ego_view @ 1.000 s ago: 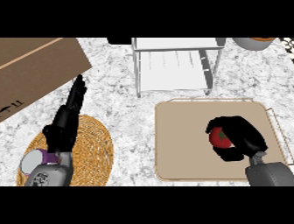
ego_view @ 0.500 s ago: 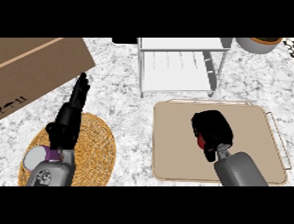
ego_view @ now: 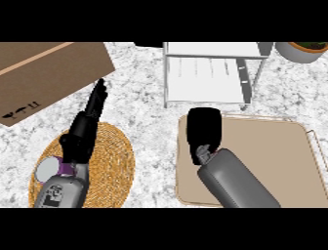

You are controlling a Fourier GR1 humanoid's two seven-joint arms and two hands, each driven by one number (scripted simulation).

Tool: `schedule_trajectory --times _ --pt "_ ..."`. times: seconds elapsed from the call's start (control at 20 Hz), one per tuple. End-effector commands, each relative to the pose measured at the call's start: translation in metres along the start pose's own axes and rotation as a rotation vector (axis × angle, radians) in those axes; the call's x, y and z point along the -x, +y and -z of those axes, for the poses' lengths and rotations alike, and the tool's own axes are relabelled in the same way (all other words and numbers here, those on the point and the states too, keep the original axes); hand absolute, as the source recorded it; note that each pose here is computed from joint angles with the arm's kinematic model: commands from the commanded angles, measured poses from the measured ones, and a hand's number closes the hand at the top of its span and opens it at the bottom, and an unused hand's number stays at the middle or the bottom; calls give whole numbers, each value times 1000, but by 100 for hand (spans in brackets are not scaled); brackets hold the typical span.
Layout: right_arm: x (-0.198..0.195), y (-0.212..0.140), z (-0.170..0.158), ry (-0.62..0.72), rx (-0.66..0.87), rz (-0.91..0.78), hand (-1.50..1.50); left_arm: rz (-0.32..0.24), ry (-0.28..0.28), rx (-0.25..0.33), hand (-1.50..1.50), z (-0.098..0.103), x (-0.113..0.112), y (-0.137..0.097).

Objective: Pick the tomato from the tray and place it in the tiered basket

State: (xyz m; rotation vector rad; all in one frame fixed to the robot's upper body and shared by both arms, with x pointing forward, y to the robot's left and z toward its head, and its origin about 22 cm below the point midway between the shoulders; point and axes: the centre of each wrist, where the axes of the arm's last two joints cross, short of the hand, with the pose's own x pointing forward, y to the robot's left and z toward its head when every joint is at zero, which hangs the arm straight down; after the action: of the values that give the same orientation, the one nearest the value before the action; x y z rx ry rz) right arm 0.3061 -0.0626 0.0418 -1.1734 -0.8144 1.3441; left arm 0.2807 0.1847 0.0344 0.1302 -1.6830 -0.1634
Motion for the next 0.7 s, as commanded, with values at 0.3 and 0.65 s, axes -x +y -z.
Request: schedule_trajectory --times 0.3,0.65 --pt "-44 -121 -54 129 290 142 150 -9 35 -25 0 -7 0 1" --pt "-38 -204 -81 132 362 240 150 15 37 -65 0 -11 19 12"
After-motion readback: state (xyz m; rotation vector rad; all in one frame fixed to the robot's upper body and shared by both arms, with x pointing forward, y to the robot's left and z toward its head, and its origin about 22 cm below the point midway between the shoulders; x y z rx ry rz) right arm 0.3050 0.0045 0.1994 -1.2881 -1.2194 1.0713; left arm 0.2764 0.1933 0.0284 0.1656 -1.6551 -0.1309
